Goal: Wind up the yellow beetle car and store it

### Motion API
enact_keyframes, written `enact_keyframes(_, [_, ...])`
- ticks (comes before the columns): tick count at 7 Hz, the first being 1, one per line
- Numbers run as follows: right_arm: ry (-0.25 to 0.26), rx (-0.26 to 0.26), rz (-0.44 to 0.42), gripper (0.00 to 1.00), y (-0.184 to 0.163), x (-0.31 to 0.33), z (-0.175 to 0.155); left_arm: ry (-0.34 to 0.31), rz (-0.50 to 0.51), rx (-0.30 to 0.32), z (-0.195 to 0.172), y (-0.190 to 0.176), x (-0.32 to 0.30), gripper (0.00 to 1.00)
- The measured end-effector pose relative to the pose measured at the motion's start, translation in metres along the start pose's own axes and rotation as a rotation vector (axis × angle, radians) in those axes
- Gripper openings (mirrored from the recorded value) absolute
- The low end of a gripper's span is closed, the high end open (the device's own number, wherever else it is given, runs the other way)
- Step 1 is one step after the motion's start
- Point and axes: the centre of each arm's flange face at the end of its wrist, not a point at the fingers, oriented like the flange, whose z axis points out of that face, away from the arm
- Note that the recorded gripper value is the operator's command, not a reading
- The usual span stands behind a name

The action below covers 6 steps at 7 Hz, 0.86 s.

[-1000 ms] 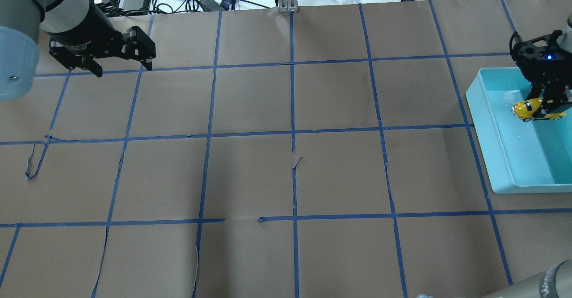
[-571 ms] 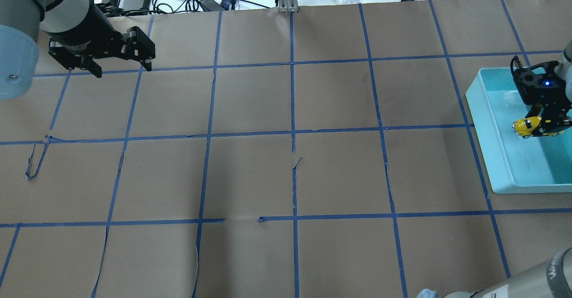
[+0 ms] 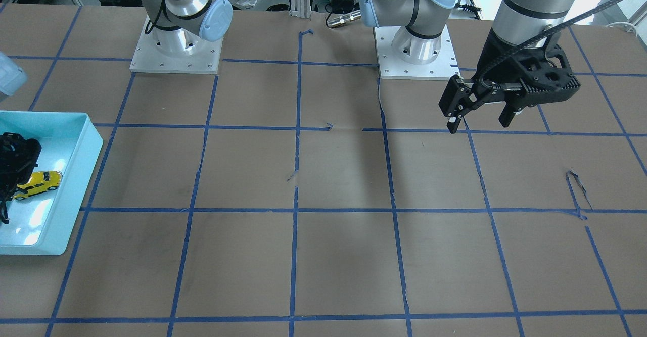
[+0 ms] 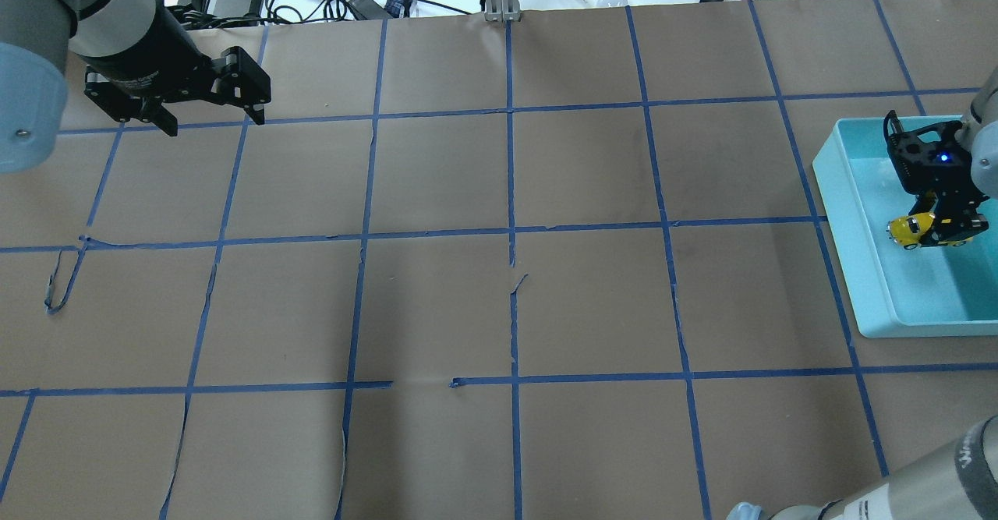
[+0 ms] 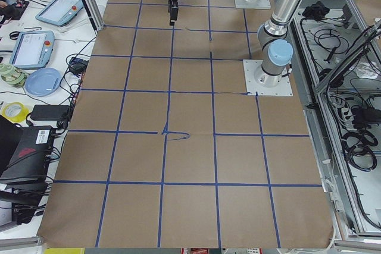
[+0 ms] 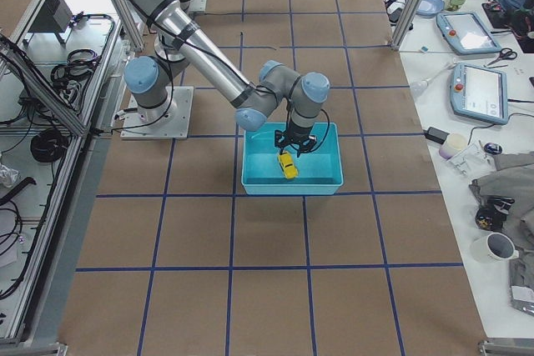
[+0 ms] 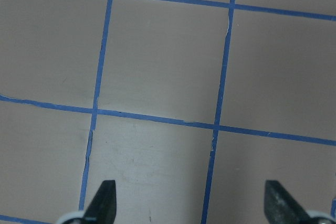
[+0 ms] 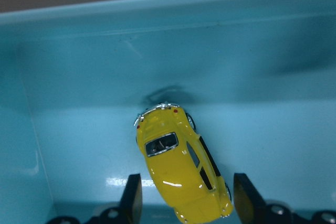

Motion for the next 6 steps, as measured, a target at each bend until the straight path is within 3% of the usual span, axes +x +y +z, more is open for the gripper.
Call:
enact_keyframes(1, [0.023, -0.007, 0.029, 0.98, 0.002, -0.002, -0.015, 0.000, 0.000, 0.000, 0.000, 0.000, 0.000, 1.00])
enact_keyframes(2, [0.055, -0.019, 0.118, 0.98, 0.002, -0.009, -0.038, 0.000, 0.000, 0.000, 0.000, 0.000, 0.000, 1.00])
enact_keyframes(4, [0.111, -0.020, 0.444, 1.00, -0.010, -0.032, -0.093, 0.000, 0.000, -0.001, 0.000, 0.000, 0.000, 1.00])
enact_keyframes(6, [0.109, 0.065, 0.811, 1.00, -0.048, -0.047, -0.130, -0.001, 0.000, 0.000, 0.000, 0.000, 0.000, 1.00])
